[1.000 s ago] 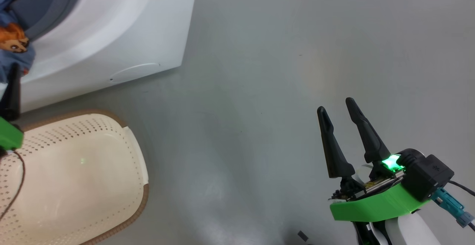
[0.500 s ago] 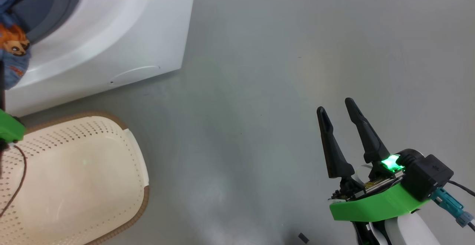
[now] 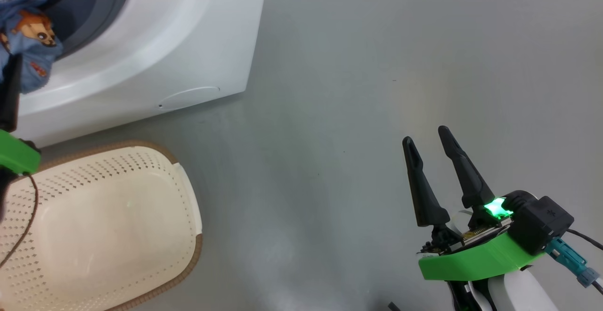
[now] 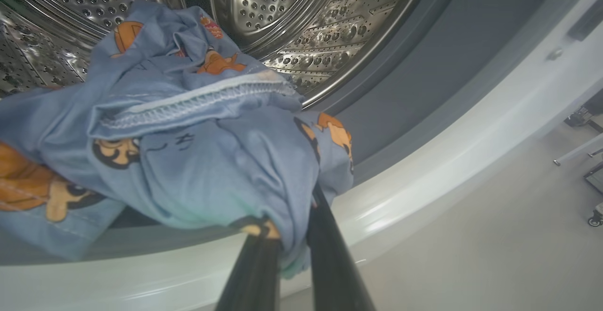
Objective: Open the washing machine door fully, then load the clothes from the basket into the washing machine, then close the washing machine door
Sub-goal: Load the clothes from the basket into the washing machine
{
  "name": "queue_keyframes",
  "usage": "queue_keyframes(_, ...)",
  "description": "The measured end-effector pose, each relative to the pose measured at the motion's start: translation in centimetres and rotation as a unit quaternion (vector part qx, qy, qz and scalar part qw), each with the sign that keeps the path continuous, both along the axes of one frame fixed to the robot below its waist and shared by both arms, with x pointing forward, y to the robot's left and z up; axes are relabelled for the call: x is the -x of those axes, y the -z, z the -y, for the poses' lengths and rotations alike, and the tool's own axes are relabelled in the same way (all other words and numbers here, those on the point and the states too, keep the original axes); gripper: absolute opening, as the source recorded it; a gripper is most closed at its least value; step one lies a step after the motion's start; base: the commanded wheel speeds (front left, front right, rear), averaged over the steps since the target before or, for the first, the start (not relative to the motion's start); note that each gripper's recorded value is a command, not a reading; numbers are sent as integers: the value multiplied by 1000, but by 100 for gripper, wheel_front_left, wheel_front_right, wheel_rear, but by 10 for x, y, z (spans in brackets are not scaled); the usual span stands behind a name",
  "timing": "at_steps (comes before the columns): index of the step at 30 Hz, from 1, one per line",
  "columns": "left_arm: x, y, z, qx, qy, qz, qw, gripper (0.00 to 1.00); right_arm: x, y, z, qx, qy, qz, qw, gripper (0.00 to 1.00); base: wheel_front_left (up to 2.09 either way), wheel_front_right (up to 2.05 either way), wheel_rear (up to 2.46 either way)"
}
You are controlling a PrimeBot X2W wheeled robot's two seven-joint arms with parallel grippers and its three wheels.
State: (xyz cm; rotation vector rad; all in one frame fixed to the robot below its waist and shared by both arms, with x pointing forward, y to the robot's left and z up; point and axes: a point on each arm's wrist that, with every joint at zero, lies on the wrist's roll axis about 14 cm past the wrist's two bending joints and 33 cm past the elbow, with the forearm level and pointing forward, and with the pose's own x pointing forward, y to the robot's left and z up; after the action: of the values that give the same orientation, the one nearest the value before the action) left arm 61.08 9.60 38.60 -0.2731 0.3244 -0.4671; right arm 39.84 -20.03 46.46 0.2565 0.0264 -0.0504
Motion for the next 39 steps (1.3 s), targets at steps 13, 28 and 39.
queue_keyframes(13, -56, -5, -9, -91, 12, 2, 996, 0, 2, 7, 9, 1, 16, -12, 1000, 100, 0, 0, 0)
queue_keyframes(28, -157, -56, 7, -90, -35, 134, 986, 0, 16, 21, 26, 18, 52, -51, 997, 100, 0, 0, 0)
queue_keyframes(39, -164, -21, 7, -127, -28, 79, 988, 100, 21, 28, 28, 21, 59, -66, 996, 100, 0, 0, 0)
